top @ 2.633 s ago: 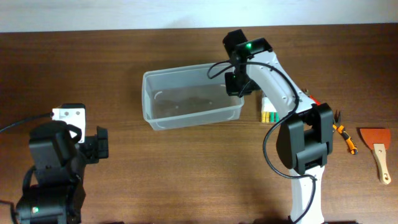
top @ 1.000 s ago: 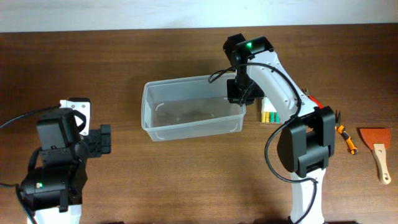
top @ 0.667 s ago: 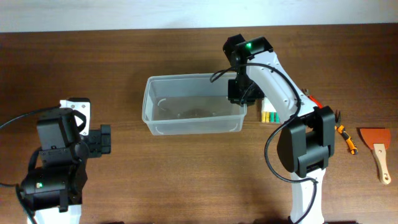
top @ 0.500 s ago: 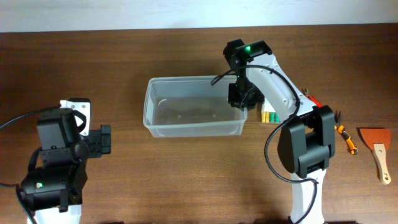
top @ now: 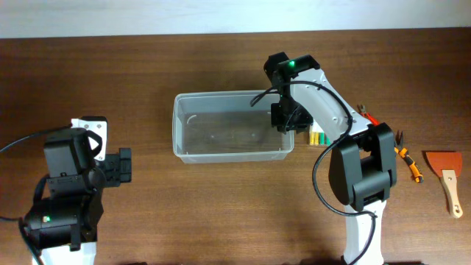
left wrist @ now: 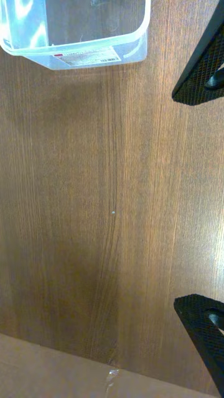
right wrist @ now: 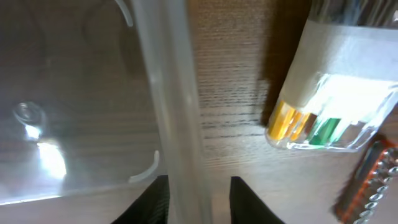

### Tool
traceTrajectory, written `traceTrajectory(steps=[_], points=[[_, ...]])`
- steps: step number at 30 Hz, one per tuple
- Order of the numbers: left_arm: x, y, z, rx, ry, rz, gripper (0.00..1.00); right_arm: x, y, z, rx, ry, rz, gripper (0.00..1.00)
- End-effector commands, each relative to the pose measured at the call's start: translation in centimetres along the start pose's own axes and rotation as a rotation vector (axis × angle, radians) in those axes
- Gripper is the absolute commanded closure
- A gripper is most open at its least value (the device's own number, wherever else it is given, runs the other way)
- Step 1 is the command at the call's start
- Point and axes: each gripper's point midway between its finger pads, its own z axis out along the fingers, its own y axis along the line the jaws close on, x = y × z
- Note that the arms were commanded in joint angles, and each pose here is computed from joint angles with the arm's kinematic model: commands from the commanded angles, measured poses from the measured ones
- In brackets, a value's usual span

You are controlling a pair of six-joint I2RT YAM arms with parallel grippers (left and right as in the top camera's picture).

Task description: Pack container

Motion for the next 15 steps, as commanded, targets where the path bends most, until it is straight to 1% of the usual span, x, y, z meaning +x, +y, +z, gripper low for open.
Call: traceTrajectory(steps=[1, 4, 9, 13, 15], points=[[-0.4, 0.5, -0.3, -0.019, -0.010, -0.019, 0.01, 0.0, -0.7, -0.7, 0.028, -0.024, -0.022, 0.62], [-0.4, 0.5, -0.3, -0.019, -0.010, -0.019, 0.01, 0.0, -0.7, -0.7, 0.028, -0.025, -0.034, 0.57], [-0.4, 0.5, -0.3, -0.019, -0.010, -0.019, 0.01, -0.1, -0.7, -1.0, 0.028, -0.034, -0.047, 0.57], [-0.5, 0.5, -0.3, -0.019, -0.010, -0.019, 0.01, -1.1, -0.4, -2.5, 0.009, -0.082, -0.114, 0.56], [-0.5, 0.5, -0.3, -0.019, -0.010, -0.019, 0.01, -1.7, -0.3, -3.7, -0.001, -0.116, -0.129, 0.53]])
